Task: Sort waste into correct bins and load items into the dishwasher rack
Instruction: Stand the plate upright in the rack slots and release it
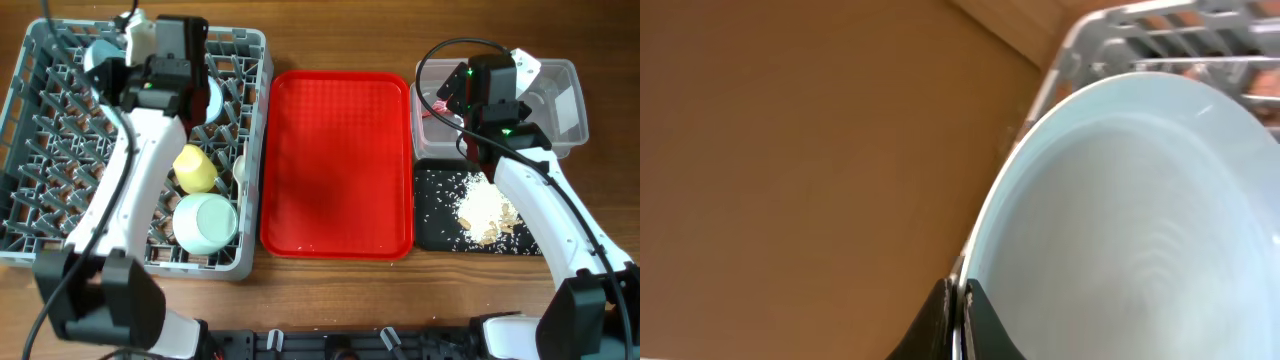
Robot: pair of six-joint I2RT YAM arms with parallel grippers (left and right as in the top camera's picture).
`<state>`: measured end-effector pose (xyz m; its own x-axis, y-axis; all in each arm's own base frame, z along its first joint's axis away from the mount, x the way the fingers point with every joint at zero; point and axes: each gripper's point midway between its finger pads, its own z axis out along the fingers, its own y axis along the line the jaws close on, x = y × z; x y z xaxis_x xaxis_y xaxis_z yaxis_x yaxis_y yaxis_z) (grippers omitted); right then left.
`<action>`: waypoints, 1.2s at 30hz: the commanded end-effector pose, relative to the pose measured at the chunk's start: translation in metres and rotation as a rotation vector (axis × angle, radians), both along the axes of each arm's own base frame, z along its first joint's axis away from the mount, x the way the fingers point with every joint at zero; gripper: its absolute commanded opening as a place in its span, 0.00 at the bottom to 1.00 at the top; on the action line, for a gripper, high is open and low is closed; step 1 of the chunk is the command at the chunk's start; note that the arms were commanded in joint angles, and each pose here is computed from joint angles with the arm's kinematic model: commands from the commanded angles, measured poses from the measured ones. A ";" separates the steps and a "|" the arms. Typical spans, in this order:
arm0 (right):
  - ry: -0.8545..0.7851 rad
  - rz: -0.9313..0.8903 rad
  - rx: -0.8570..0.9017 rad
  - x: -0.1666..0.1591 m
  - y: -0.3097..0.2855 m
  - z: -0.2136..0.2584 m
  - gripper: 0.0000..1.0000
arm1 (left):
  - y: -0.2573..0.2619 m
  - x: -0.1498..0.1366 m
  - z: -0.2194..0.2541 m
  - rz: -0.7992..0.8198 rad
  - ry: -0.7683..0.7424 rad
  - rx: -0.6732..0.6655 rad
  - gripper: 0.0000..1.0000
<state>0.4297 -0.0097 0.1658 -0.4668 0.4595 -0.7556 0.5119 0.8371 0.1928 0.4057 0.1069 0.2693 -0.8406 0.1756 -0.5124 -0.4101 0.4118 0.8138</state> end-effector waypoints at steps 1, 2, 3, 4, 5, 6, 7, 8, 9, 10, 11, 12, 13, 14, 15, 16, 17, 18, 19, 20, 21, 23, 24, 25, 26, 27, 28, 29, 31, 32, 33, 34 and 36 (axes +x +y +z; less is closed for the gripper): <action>-0.025 -0.020 -0.003 0.001 -0.004 0.009 1.00 | -0.024 0.018 -0.014 -0.093 0.008 -0.050 0.04; -0.025 -0.020 -0.003 0.001 -0.004 0.009 1.00 | -0.032 0.021 -0.016 -0.120 0.004 -0.066 0.04; -0.025 -0.020 -0.003 0.001 -0.004 0.009 1.00 | -0.038 0.025 -0.017 -0.141 -0.004 -0.081 0.04; -0.025 -0.020 -0.003 0.001 -0.004 0.009 1.00 | -0.041 0.028 -0.020 -0.160 -0.005 -0.103 0.04; -0.025 -0.020 -0.003 0.001 -0.004 0.009 1.00 | -0.042 0.029 -0.021 -0.170 -0.004 -0.113 0.04; -0.024 -0.020 -0.003 0.001 -0.004 0.009 1.00 | -0.045 0.032 -0.024 -0.189 -0.004 -0.131 0.04; -0.025 -0.020 -0.003 0.001 -0.004 0.009 1.00 | -0.049 0.034 -0.027 -0.212 0.003 -0.153 0.04; -0.025 -0.020 -0.003 0.001 -0.004 0.009 1.00 | -0.053 0.037 -0.031 -0.237 0.010 -0.182 0.04; -0.025 -0.020 -0.003 0.001 -0.004 0.009 1.00 | -0.055 0.038 -0.035 -0.247 0.018 -0.193 0.04; -0.025 -0.020 -0.003 0.001 -0.004 0.009 1.00 | -0.056 0.039 -0.037 -0.252 0.023 -0.199 0.04; -0.025 -0.020 -0.003 0.001 -0.004 0.009 1.00 | -0.058 0.040 -0.043 -0.261 0.039 -0.210 0.04; -0.025 -0.020 -0.003 0.001 -0.004 0.009 1.00 | -0.062 0.042 -0.052 -0.280 0.065 -0.234 0.04; -0.025 -0.020 -0.003 0.001 -0.004 0.009 1.00 | -0.068 0.044 -0.064 -0.306 0.097 -0.267 0.04; -0.025 -0.020 -0.003 0.001 -0.004 0.009 1.00 | -0.072 0.045 -0.072 -0.323 0.121 -0.290 0.04; -0.025 -0.020 -0.003 0.001 -0.004 0.009 1.00 | -0.074 0.046 -0.079 -0.328 0.136 -0.303 0.04; -0.025 -0.020 -0.003 0.001 -0.004 0.009 1.00 | -0.075 0.047 -0.081 -0.336 0.140 -0.313 0.04; -0.025 -0.020 -0.003 0.001 -0.004 0.009 1.00 | -0.083 0.048 -0.087 -0.370 0.151 -0.356 0.04; -0.025 -0.020 -0.003 0.001 -0.004 0.009 1.00 | -0.090 0.047 -0.093 -0.399 0.175 -0.397 0.04; -0.025 -0.020 -0.003 0.001 -0.004 0.009 1.00 | -0.100 0.045 -0.102 -0.437 0.205 -0.455 0.05; -0.025 -0.020 -0.003 0.001 -0.004 0.009 1.00 | -0.108 0.044 -0.109 -0.468 0.228 -0.502 0.06; -0.025 -0.020 -0.003 0.001 -0.004 0.009 1.00 | -0.109 0.042 -0.110 -0.465 0.228 -0.516 0.06; -0.025 -0.020 -0.003 0.001 -0.004 0.009 1.00 | -0.109 0.040 -0.112 -0.460 0.236 -0.519 0.07; -0.025 -0.020 -0.003 0.001 -0.004 0.009 1.00 | -0.109 0.038 -0.113 -0.449 0.236 -0.531 0.10; -0.025 -0.020 -0.003 0.001 -0.004 0.009 1.00 | -0.112 0.036 -0.117 -0.458 0.252 -0.552 0.11; -0.025 -0.020 -0.003 0.001 -0.004 0.009 1.00 | -0.116 0.034 -0.120 -0.471 0.265 -0.576 0.11; -0.025 -0.020 -0.003 0.001 -0.004 0.009 1.00 | -0.119 0.033 -0.122 -0.459 0.252 -0.608 0.11; -0.025 -0.020 -0.003 0.001 -0.004 0.009 1.00 | -0.121 0.031 -0.124 -0.452 0.251 -0.632 0.10; -0.025 -0.020 -0.003 0.001 -0.004 0.009 1.00 | -0.126 0.026 -0.129 -0.466 0.279 -0.668 0.10; -0.025 -0.020 -0.003 0.001 -0.004 0.009 1.00 | -0.127 0.025 -0.130 -0.465 0.284 -0.670 0.13; -0.025 -0.020 -0.003 0.001 -0.004 0.009 1.00 | -0.126 0.024 -0.130 -0.462 0.290 -0.671 0.15; -0.025 -0.020 -0.003 0.001 -0.004 0.009 1.00 | -0.126 0.022 -0.131 -0.447 0.285 -0.680 0.15; -0.025 -0.020 -0.003 0.001 -0.004 0.009 1.00 | -0.126 0.020 -0.132 -0.423 0.272 -0.698 0.15; -0.025 -0.020 -0.003 0.001 -0.004 0.009 1.00 | -0.125 0.018 -0.133 -0.402 0.264 -0.711 0.24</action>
